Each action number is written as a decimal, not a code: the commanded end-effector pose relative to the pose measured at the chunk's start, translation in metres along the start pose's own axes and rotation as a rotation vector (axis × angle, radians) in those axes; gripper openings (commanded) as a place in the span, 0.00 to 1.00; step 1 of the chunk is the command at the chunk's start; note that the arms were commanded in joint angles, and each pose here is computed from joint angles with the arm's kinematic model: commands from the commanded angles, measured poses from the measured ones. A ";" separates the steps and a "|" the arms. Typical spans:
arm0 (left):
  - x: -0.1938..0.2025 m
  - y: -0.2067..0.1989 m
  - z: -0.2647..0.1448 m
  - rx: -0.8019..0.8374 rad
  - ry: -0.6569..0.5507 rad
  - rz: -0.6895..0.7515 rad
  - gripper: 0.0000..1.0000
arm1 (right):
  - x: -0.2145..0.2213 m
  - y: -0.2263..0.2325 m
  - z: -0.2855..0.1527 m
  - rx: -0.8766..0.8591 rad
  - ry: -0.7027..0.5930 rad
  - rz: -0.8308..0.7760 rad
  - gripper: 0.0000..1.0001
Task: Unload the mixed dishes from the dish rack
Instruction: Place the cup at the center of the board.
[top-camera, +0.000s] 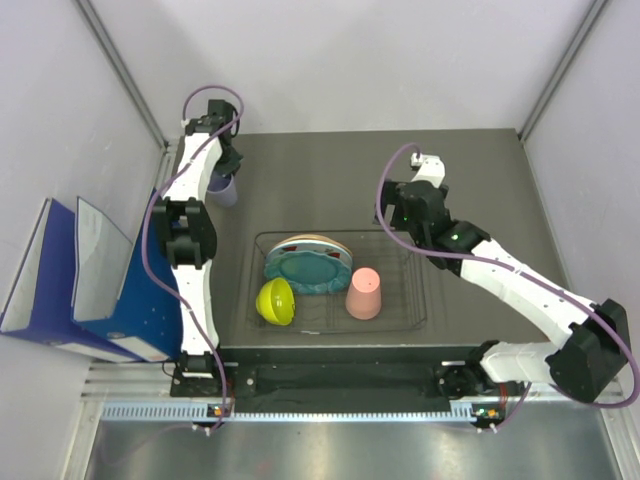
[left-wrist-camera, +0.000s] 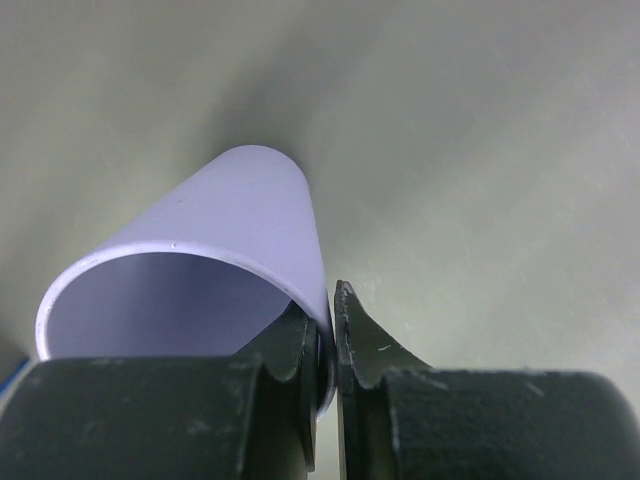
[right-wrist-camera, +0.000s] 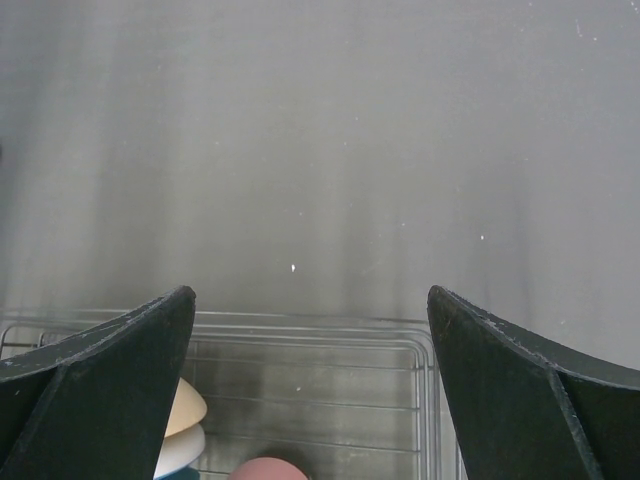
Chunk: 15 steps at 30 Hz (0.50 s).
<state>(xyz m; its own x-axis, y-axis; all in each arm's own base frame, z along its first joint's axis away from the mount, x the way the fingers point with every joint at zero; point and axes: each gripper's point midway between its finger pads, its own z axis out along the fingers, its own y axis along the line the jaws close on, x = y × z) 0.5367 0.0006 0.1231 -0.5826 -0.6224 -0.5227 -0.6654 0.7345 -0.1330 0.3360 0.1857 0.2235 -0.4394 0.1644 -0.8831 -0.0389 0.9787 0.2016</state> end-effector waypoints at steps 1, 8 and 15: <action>-0.001 -0.006 -0.035 0.054 0.047 -0.052 0.00 | -0.018 0.019 -0.005 -0.047 -0.035 0.022 1.00; 0.009 0.003 -0.029 0.015 0.077 -0.025 0.00 | -0.014 0.022 -0.007 -0.057 -0.028 0.018 1.00; 0.027 0.012 -0.011 -0.026 0.123 0.000 0.11 | -0.010 0.020 -0.008 -0.053 -0.023 0.014 1.00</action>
<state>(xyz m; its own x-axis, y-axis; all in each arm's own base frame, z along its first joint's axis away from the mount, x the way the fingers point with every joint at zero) 0.5219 -0.0094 0.1218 -0.6118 -0.6482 -0.4533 -0.6715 0.7285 -0.1354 0.3323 0.1943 0.2211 -0.4507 0.1544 -0.8792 -0.0634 0.9769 0.2040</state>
